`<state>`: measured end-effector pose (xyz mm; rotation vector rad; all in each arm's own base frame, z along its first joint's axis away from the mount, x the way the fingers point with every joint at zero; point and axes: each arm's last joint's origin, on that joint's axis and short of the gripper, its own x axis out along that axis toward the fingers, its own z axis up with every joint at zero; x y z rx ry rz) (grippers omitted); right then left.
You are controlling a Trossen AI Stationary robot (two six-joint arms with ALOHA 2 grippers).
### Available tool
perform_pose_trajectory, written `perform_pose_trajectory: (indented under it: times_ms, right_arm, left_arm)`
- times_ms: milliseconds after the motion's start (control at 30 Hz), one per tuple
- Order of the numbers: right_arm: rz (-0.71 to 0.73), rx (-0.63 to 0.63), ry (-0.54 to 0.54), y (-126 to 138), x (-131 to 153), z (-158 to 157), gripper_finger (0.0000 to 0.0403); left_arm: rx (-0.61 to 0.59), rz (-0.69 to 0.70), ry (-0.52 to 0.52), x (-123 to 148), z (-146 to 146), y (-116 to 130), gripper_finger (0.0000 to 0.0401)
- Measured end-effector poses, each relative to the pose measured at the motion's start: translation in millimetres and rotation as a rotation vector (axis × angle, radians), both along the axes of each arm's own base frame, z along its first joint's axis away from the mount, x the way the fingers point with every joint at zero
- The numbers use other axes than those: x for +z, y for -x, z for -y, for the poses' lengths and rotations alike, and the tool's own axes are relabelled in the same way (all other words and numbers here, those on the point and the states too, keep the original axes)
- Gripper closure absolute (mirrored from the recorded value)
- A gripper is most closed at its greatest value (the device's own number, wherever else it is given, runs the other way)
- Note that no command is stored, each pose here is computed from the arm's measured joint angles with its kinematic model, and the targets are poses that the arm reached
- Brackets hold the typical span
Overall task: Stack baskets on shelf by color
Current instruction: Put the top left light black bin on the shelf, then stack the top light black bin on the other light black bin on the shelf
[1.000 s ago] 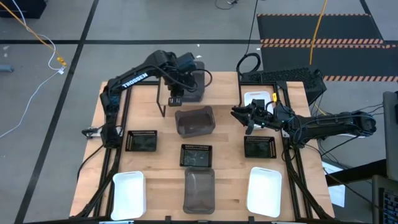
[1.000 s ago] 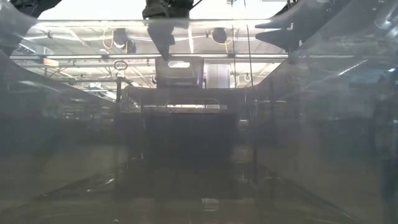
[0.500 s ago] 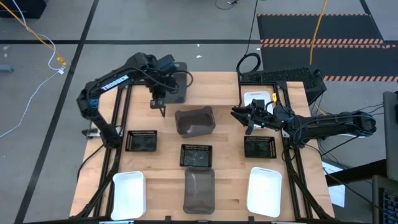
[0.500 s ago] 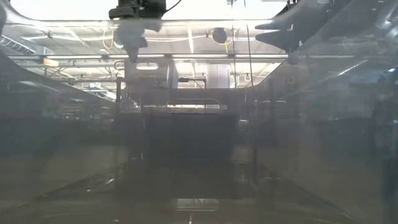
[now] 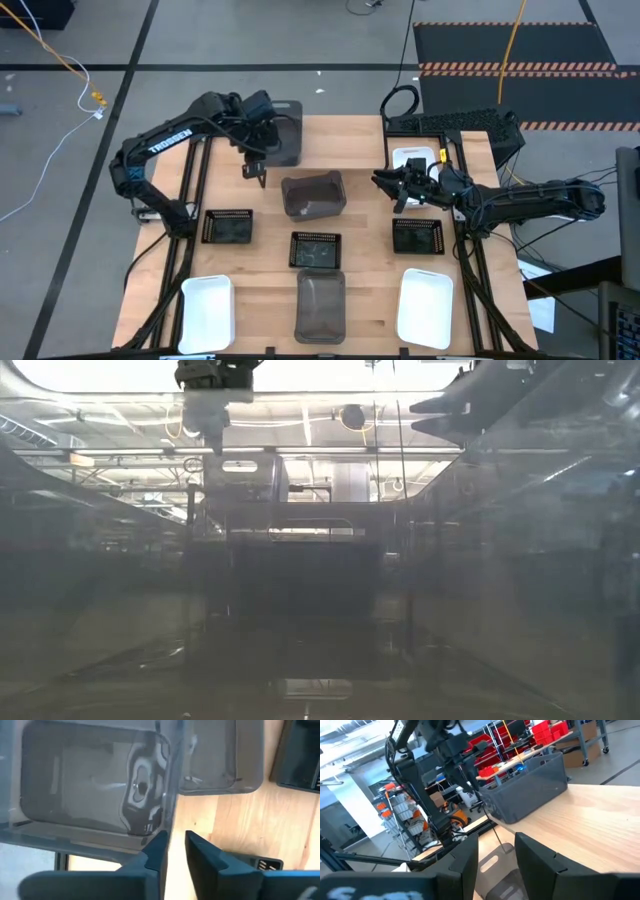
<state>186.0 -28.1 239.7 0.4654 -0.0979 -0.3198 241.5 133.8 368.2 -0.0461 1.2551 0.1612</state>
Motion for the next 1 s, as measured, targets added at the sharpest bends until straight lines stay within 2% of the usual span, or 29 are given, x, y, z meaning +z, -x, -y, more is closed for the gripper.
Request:
perform_pose_trajectory:
  times_ms: [133,233,333,433,500,600,700,867,1000]
  right_arm:
    - [0.009,0.001,-0.026,0.0,0.1,0.0,0.0280]
    - [0.019,0.003,-0.055,0.0,0.0,-0.3,0.0280]
    - [0.027,0.009,-0.079,-0.3,0.1,-1.9,0.0280]
    - [0.037,0.004,-0.090,-0.4,0.5,-4.4,0.0280]
    - [0.056,0.010,-0.089,-0.5,2.4,-6.4,0.0280]
    - [0.085,0.008,-0.085,-0.6,5.2,-10.4,0.0280]
    - [0.125,0.021,-0.075,-0.4,9.5,-15.4,0.0280]
    - [0.138,0.059,-0.069,-0.5,11.1,-27.1,0.0280]
    - [0.126,0.044,-0.054,0.4,10.7,-38.0,0.0280]
  left_arm:
    - [0.004,0.031,-0.075,14.6,10.2,4.9,0.0285]
    - [-0.056,0.110,-0.117,34.4,27.6,8.4,0.0256]
    - [-0.249,0.236,-0.081,52.1,55.6,12.3,0.0245]
    - [-0.464,0.366,-0.063,61.1,87.5,2.3,0.0253]
    - [-0.582,0.371,-0.091,60.1,106.4,-4.3,0.0265]
    - [-0.719,0.314,-0.158,42.0,125.2,-21.6,0.0283]
    - [-0.807,0.165,-0.139,1.2,134.5,-40.8,0.0297]
    - [-0.856,-0.077,-0.131,-66.8,136.6,-56.7,0.0302]
    - [-0.924,-0.174,-0.162,-109.2,131.8,-63.4,0.0294]
